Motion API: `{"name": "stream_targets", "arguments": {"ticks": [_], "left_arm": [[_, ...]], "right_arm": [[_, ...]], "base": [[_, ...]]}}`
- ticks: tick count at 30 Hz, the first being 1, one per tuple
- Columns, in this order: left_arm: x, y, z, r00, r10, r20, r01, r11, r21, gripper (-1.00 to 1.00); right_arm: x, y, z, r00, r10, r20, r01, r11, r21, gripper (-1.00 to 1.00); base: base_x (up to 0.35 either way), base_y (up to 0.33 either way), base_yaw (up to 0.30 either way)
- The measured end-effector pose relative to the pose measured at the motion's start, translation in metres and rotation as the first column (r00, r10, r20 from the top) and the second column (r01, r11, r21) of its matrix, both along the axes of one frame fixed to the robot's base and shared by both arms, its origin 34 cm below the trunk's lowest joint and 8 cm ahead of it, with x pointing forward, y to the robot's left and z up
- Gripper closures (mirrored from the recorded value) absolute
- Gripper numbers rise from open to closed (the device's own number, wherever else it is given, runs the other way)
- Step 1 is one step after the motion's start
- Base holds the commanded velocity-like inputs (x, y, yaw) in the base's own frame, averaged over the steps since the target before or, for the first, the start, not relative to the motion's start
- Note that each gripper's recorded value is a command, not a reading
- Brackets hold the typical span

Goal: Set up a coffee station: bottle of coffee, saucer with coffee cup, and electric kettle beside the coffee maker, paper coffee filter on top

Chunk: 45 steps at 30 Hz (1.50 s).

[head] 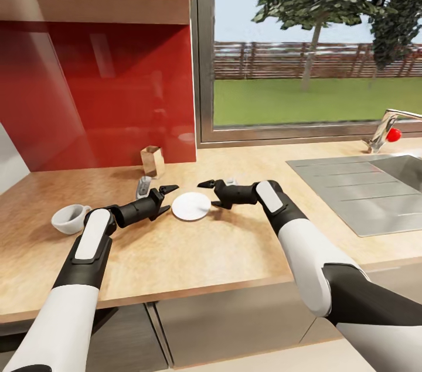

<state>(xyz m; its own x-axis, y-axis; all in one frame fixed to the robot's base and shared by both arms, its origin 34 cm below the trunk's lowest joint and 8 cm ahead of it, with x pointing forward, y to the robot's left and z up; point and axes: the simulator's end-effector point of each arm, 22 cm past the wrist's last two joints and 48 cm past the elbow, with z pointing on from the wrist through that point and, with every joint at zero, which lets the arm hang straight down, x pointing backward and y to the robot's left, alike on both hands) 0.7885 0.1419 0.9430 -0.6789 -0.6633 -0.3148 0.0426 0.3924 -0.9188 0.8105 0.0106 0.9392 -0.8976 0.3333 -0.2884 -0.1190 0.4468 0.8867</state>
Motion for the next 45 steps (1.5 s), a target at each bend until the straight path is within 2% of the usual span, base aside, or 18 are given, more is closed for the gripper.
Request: {"name": "stream_targets", "arguments": {"ticks": [16,18,22,23,27,42,43,45], "left_arm": [[0.000,-0.001,0.000,1.000,-0.002,-0.001,0.002,1.000,0.000,-1.00],[0.000,0.000,-0.001,1.000,-0.001,-0.002,0.001,1.000,0.000,-1.00],[0.000,0.000,-0.001,1.000,-0.001,-0.002,0.001,1.000,0.001,-1.00],[0.000,-0.001,-0.001,1.000,-0.001,-0.001,0.001,1.000,0.000,-1.00],[0.000,-0.001,-0.001,1.000,-0.002,-0.001,0.002,1.000,0.000,-1.00],[0.000,0.000,-0.001,1.000,-0.002,-0.003,0.002,1.000,-0.001,-1.00],[0.000,0.000,-0.001,1.000,-0.001,-0.003,0.001,1.000,-0.001,-1.00],[0.000,0.000,-0.001,1.000,-0.001,-0.002,0.001,1.000,-0.001,-1.00]], "right_arm": [[-0.002,0.003,0.000,1.000,0.009,-0.002,-0.009,1.000,0.004,-1.00],[-0.004,0.008,0.002,1.000,0.017,-0.005,-0.016,1.000,0.018,-1.00],[-0.009,0.015,0.001,0.999,0.039,-0.005,-0.039,0.999,0.012,-1.00],[-0.010,0.018,0.004,0.999,0.043,-0.005,-0.043,0.999,0.027,-1.00],[-0.006,0.022,0.013,1.000,0.023,0.005,-0.023,0.997,0.071,-1.00],[-0.004,0.022,0.013,1.000,0.009,0.003,-0.009,0.998,0.069,-1.00],[-0.004,0.022,0.013,1.000,0.009,0.003,-0.009,0.998,0.069,1.00],[-0.004,0.022,0.013,1.000,0.008,0.003,-0.008,0.998,0.069,1.00]], "base": [[0.000,0.000,0.000],[0.000,0.000,0.000],[0.000,0.000,0.000],[0.000,0.000,0.000],[0.000,0.000,0.000],[0.000,0.000,0.000],[0.000,0.000,0.000],[0.000,0.000,0.000]]}}
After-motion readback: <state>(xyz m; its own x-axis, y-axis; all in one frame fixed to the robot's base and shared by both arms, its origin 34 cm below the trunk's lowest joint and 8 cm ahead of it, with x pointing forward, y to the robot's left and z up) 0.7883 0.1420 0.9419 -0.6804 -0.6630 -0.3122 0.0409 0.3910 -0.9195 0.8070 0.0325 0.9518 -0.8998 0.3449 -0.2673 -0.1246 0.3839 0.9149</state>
